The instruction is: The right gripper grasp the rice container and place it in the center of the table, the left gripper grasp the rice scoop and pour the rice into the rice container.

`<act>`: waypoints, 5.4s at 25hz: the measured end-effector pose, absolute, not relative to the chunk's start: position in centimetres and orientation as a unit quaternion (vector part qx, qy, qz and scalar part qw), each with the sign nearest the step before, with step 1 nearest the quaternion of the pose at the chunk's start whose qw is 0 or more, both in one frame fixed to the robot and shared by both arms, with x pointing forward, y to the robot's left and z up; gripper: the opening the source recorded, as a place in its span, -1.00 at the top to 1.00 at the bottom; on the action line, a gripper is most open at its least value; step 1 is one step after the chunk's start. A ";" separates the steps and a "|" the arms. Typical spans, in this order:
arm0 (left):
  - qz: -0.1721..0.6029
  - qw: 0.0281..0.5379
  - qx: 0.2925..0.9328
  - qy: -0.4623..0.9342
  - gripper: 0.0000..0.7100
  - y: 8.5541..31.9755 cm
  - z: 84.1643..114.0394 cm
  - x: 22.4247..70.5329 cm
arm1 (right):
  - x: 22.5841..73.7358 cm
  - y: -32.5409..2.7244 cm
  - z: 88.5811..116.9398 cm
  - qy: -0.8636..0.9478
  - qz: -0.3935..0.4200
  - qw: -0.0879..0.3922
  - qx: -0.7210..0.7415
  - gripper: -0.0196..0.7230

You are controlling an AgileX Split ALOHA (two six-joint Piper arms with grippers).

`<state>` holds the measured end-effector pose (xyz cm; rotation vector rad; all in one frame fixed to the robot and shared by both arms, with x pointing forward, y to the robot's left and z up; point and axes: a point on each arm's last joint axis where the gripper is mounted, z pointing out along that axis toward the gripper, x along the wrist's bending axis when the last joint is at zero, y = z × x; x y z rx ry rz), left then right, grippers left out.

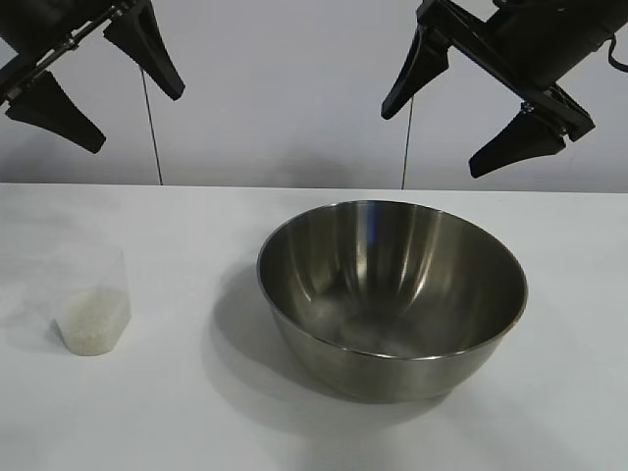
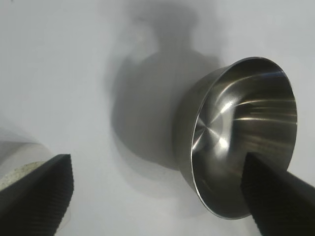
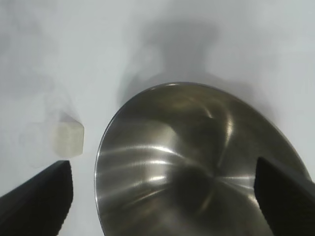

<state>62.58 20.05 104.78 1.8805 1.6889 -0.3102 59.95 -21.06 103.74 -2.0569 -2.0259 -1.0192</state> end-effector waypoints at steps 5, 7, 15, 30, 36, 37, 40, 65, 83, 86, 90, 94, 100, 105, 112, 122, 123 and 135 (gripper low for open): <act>-0.116 0.293 0.706 0.634 -0.87 20.1 104.8 62.6 | 60.0 -21.1 103.7 -0.661 -0.333 0.039 -0.671 -0.92; -0.116 0.293 0.706 0.634 -0.87 20.1 104.8 62.6 | 60.1 -21.1 103.8 -0.658 -0.337 0.033 -0.672 -0.92; -0.116 0.293 0.706 0.634 -0.87 20.1 104.8 62.6 | 59.9 -21.8 103.6 -0.718 -0.271 -0.014 -0.641 -0.92; -0.116 0.293 0.706 0.634 -0.87 20.1 104.8 62.6 | 61.5 -19.4 93.4 -0.755 -0.105 -0.007 -0.647 -0.92; -0.116 0.293 0.706 0.634 -0.87 20.1 104.8 62.6 | 62.0 -19.2 91.7 -0.749 -0.107 0.000 -0.654 -0.91; -0.116 0.293 0.706 0.634 -0.87 20.1 104.8 62.6 | 62.0 -19.2 91.7 -0.748 -0.110 -0.002 -0.654 -0.88; -0.116 0.293 0.706 0.634 -0.87 20.1 104.8 62.6 | 62.2 -19.1 91.7 -0.746 -0.118 -0.008 -0.655 -0.82; -0.115 0.293 0.707 0.634 -0.87 20.1 104.8 62.6 | 62.3 -18.8 91.4 -0.736 -0.130 0.007 -0.665 0.92; -0.115 0.293 0.707 0.634 -0.87 20.1 104.8 62.6 | 62.8 -21.0 94.1 -0.712 -0.202 0.040 -0.671 0.92; -0.115 0.293 0.706 0.634 -0.87 20.1 104.8 62.6 | 62.7 -22.4 94.7 -0.718 -0.192 0.036 -0.668 0.92; -0.115 0.293 0.706 0.634 -0.87 20.1 104.8 62.6 | 62.7 -25.7 95.5 -0.706 -0.181 0.022 -0.685 0.92; -0.115 0.293 0.706 0.634 -0.87 20.1 104.8 62.6 | 62.7 -28.2 95.5 -0.697 -0.168 0.010 -0.697 0.92; -0.115 0.293 0.706 0.634 -0.87 20.1 104.8 62.6 | 62.3 -26.4 95.5 -0.726 -0.154 0.020 -0.670 0.92; -0.115 0.293 0.706 0.634 -0.87 20.1 104.8 62.6 | 61.7 -21.3 95.5 -0.766 -0.158 0.024 -0.622 0.92; -0.115 0.293 0.706 0.634 -0.87 20.1 104.8 62.6 | 60.9 -16.2 93.5 -0.794 -0.155 0.034 -0.587 0.92; -0.114 0.293 0.706 0.634 -0.87 20.1 104.8 62.6 | 60.9 -14.3 91.3 -0.795 -0.153 0.036 -0.585 0.92; -0.114 0.293 0.706 0.634 -0.87 20.1 104.8 62.6 | 60.9 -14.3 91.2 -0.795 -0.154 0.035 -0.586 0.92; -0.114 0.293 0.706 0.634 -0.87 20.1 104.8 62.6 | 60.8 -14.3 92.4 -0.794 -0.160 0.038 -0.585 -0.72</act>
